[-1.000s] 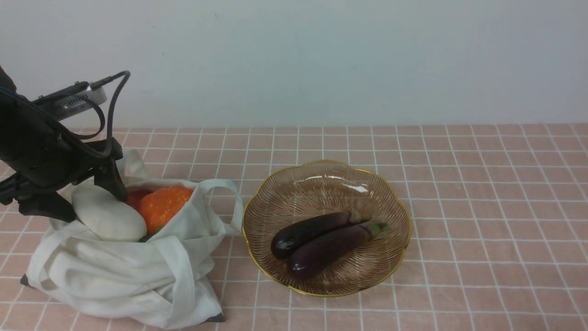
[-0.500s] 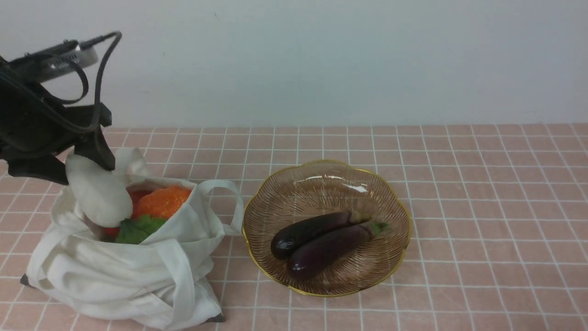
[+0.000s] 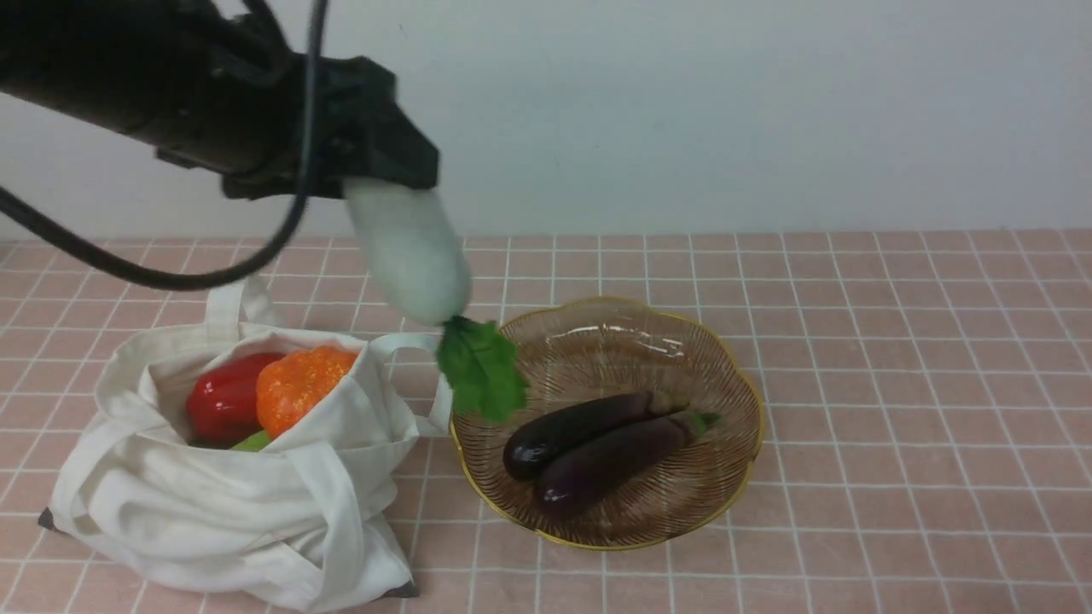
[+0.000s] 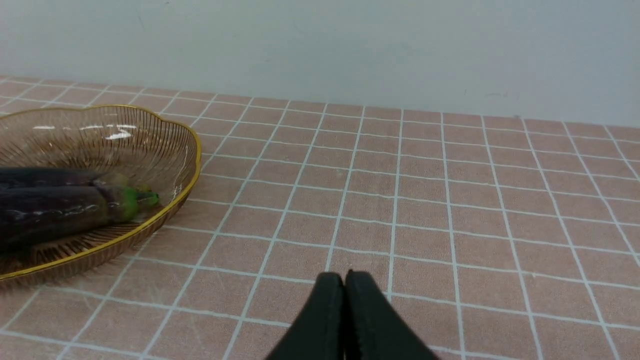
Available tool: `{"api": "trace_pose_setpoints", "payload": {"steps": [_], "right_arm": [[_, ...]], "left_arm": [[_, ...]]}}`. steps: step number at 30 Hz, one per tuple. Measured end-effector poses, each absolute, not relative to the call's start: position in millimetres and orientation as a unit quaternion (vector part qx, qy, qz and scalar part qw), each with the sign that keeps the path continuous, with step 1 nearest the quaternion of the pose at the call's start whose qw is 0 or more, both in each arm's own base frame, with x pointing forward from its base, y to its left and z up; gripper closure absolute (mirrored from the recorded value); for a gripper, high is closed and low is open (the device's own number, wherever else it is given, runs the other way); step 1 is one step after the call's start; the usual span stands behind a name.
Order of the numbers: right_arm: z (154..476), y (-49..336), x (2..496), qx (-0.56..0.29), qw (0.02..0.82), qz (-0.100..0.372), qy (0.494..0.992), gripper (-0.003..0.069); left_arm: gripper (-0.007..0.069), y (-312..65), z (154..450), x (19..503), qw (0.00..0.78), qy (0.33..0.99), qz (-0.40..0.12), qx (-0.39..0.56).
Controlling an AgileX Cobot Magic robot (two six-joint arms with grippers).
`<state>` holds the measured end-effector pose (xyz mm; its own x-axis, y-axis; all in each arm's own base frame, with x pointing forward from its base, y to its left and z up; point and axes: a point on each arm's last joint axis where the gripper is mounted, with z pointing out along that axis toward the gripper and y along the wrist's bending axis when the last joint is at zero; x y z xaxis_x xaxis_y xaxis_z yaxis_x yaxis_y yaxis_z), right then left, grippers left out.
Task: Take vegetables from bag on pink coffee tablecloth place on plate.
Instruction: 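Take the vegetable out of the bag and place it on the dish with the left gripper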
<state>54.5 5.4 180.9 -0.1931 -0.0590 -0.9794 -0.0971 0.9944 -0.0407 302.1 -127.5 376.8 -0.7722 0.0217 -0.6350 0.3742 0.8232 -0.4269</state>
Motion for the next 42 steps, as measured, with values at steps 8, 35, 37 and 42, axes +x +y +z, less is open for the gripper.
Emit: {"api": "trace_pose_setpoints", "payload": {"steps": [8,35,37,42], "right_arm": [[180.9,5.4,54.5,-0.051,0.633,0.015,0.772,0.0673],[180.9,5.4,54.5,-0.051,0.633,0.015,0.772,0.0673],[180.9,5.4,54.5,-0.051,0.633,0.015,0.772,0.0673],[180.9,5.4,54.5,-0.051,0.633,0.015,0.772,0.0673]], "left_arm": [[0.0168,-217.0,296.9,336.6,0.289,0.902,-0.295,0.129],[0.0039,-222.0,216.4,372.0,0.182,0.930,-0.317,0.047],[0.0116,-211.5,234.7,371.9,0.182,0.928,-0.322,0.054],[0.0499,-173.0,295.9,354.8,0.204,0.926,-0.303,0.098]]}}
